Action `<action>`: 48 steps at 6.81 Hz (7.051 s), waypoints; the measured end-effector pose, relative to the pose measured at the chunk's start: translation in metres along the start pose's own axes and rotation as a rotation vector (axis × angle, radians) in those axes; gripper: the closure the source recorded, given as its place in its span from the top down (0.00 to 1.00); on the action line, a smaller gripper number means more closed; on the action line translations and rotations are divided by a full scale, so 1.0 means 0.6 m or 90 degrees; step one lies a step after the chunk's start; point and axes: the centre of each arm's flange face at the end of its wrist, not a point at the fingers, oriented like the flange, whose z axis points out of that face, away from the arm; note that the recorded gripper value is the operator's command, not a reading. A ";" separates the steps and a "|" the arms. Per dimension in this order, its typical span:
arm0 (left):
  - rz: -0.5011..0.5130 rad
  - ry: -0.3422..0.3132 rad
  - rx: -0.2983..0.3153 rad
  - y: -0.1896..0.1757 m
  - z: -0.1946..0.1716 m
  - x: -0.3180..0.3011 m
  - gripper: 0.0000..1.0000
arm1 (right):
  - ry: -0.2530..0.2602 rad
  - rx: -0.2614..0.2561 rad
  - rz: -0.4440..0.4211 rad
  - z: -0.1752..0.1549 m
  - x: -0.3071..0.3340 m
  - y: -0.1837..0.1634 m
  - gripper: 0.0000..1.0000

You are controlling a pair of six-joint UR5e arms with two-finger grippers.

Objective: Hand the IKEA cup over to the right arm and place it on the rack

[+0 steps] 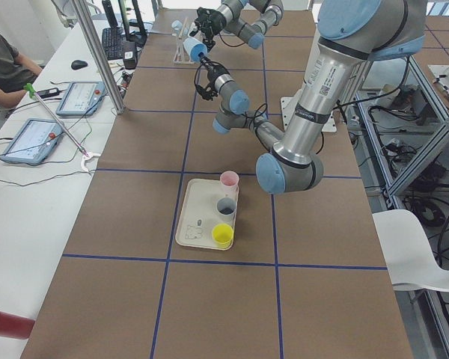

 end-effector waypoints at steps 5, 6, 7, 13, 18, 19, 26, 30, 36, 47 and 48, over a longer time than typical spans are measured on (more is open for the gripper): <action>-0.013 -0.001 0.011 0.018 0.017 -0.025 0.00 | -0.002 0.003 0.000 0.001 -0.001 0.000 1.00; -0.015 0.000 0.010 0.023 0.021 -0.028 0.00 | -0.002 0.003 0.000 0.001 -0.001 0.000 1.00; -0.017 0.001 0.009 0.026 0.024 -0.029 0.00 | -0.002 0.003 0.000 0.001 -0.002 0.000 1.00; -0.022 0.006 0.021 0.040 0.043 -0.037 0.00 | -0.001 0.004 0.000 0.001 0.000 -0.001 0.78; -0.013 0.002 0.023 0.041 0.043 -0.042 1.00 | -0.015 0.003 0.000 -0.004 -0.009 -0.009 0.00; -0.001 0.002 0.021 0.043 0.043 -0.040 1.00 | -0.017 0.006 -0.004 -0.007 -0.008 -0.015 0.00; 0.115 -0.017 0.028 0.049 0.050 -0.007 1.00 | 0.070 0.234 -0.258 -0.069 -0.023 -0.190 0.00; 0.350 -0.163 0.135 0.102 0.098 0.072 1.00 | 0.384 0.476 -0.511 -0.102 0.021 -0.269 0.00; 0.481 -0.316 0.182 0.089 0.065 0.103 1.00 | 0.550 0.512 -0.743 -0.372 0.198 -0.370 0.00; 0.479 -0.327 0.187 0.079 0.054 0.093 1.00 | 0.544 0.450 -0.808 -0.413 0.389 -0.467 0.00; 0.479 -0.327 0.188 0.079 0.054 0.093 1.00 | 0.551 0.450 -0.809 -0.416 0.395 -0.473 0.00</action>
